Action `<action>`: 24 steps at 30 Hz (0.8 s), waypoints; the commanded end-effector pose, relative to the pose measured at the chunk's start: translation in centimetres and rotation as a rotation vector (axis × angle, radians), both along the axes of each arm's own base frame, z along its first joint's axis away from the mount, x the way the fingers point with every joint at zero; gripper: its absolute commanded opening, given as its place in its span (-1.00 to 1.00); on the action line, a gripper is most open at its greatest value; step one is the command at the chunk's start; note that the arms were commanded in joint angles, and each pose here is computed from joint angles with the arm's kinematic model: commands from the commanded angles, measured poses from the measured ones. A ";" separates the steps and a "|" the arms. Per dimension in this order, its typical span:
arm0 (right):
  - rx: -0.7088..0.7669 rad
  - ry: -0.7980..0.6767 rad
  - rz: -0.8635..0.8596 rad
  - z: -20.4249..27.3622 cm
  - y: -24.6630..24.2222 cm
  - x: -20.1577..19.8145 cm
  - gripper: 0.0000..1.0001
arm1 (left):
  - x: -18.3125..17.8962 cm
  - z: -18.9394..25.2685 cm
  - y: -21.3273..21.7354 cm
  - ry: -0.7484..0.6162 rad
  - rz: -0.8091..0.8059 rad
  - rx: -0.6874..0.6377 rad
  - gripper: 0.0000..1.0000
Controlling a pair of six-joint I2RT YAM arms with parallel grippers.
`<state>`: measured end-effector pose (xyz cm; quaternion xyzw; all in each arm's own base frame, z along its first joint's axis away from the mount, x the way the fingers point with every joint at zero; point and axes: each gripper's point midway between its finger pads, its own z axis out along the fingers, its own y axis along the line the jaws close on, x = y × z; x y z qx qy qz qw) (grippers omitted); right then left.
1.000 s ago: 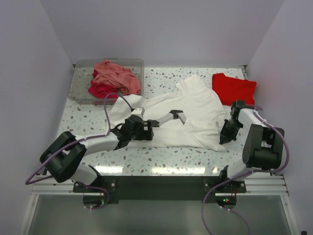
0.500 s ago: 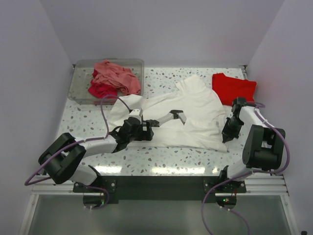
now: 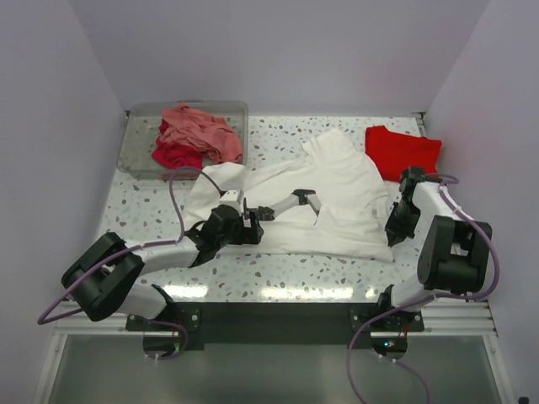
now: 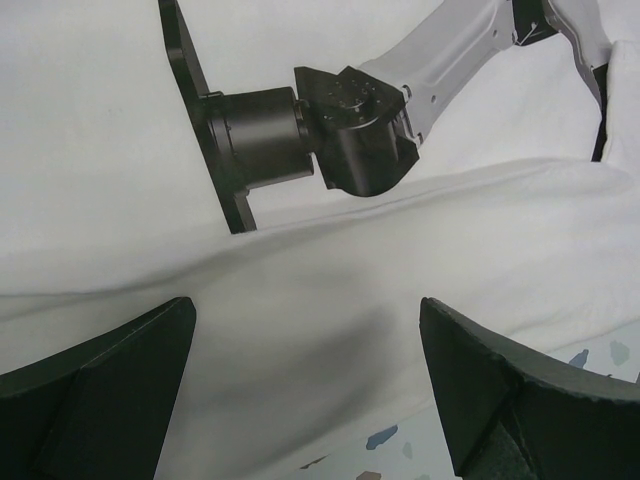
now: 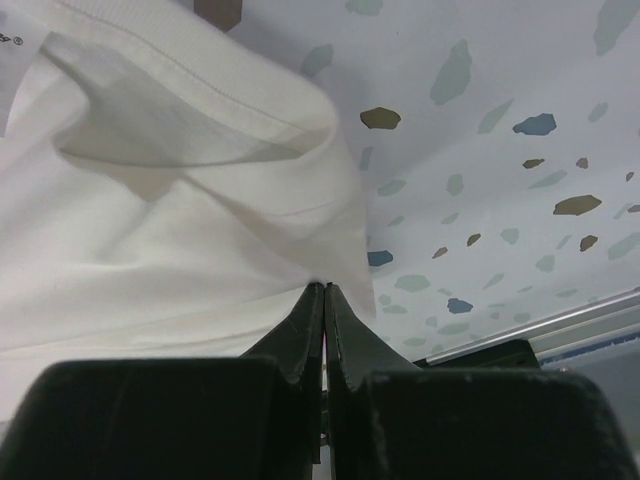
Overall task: Fold and stack the t-shirts
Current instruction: Fold the tshirt
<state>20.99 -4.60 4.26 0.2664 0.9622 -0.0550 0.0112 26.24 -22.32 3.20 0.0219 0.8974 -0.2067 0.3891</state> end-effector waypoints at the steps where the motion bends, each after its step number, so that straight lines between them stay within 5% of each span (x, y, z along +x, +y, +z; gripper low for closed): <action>1: -0.064 -0.023 -0.017 1.4 -1.1 0.5 -1.00 | -1.9 -2.4 1.8 0.076 0.025 0.063 1.00; 7: -0.096 -0.054 -0.030 2.2 -1.5 0.5 -1.00 | -1.8 -2.2 2.3 0.063 0.036 0.082 1.00; 10: -0.094 -0.104 -0.021 3.3 -1.5 1.2 -0.40 | -1.1 -1.1 1.8 0.039 0.021 0.090 1.00; 11: -0.086 -0.118 -0.016 3.6 -1.3 1.4 0.08 | -0.6 -0.4 1.5 0.030 0.018 0.090 1.00; 14: -0.055 -0.200 0.011 5.0 -0.9 2.9 0.41 | 0.3 1.4 0.7 -0.012 0.013 0.104 1.00; 18: 0.002 -0.315 0.036 6.0 -0.1 5.9 0.45 | 1.3 4.9 -1.6 -0.082 -0.004 0.099 1.00; 24: 0.127 -0.365 0.077 3.7 1.8 9.2 0.12 | 0.4 8.6 -8.5 -0.148 -0.141 0.039 1.00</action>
